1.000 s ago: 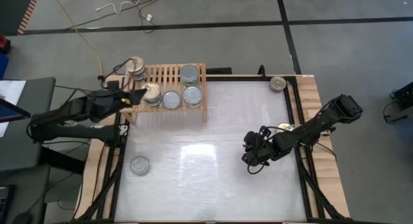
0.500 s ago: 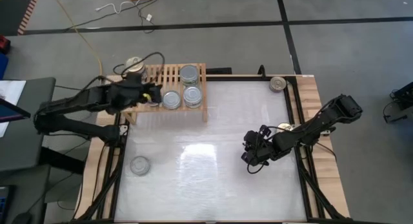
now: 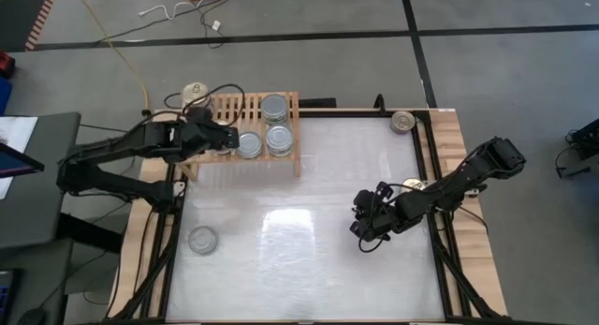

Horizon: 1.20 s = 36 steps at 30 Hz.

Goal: Stack canned seafood by type on shelf
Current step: Adjust the stacked blue tuna cans on the shelf

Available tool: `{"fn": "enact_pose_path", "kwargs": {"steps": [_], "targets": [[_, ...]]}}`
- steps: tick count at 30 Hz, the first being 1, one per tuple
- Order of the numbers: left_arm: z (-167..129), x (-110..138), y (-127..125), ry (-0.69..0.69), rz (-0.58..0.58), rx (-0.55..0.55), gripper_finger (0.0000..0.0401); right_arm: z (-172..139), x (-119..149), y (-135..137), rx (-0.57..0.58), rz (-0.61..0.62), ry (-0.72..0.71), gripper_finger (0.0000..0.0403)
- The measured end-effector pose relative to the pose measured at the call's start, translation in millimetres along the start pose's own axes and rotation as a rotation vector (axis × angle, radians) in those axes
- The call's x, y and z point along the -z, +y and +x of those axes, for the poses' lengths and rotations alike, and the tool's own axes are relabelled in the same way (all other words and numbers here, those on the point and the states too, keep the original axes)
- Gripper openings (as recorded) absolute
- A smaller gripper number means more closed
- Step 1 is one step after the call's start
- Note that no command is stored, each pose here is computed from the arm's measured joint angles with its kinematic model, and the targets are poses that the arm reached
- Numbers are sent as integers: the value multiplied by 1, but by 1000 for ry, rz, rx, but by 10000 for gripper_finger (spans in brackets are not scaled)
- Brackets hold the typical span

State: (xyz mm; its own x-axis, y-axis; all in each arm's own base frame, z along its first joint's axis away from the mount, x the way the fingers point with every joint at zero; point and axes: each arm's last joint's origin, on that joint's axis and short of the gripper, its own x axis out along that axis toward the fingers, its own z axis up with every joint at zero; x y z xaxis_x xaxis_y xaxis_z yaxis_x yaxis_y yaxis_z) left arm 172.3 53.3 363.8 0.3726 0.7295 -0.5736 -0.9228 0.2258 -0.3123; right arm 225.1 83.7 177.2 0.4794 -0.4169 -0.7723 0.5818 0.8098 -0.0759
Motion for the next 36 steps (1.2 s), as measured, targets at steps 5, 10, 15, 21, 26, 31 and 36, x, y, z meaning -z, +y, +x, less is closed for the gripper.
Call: {"fn": "enact_pose_path", "kwargs": {"steps": [5,10,15,21,26,31,36], "targets": [[1,5,6,57,35,-52,141,0,0,0,1,0,0,172],[1,10,10,81,48,-107,141,0,0,0,1,1,0,172],[-3,10,17,98,42,-144,141,0,0,0,0,1,0,172],[-9,9,26,102,33,-229,141,0,0,0,0,1,0,172],[-13,10,35,102,24,-295,141,0,0,0,0,1,0,172],[-16,10,42,83,10,-346,141,0,0,0,0,2,1,172],[-17,9,44,79,4,-353,141,0,0,0,0,3,1,172]]}}
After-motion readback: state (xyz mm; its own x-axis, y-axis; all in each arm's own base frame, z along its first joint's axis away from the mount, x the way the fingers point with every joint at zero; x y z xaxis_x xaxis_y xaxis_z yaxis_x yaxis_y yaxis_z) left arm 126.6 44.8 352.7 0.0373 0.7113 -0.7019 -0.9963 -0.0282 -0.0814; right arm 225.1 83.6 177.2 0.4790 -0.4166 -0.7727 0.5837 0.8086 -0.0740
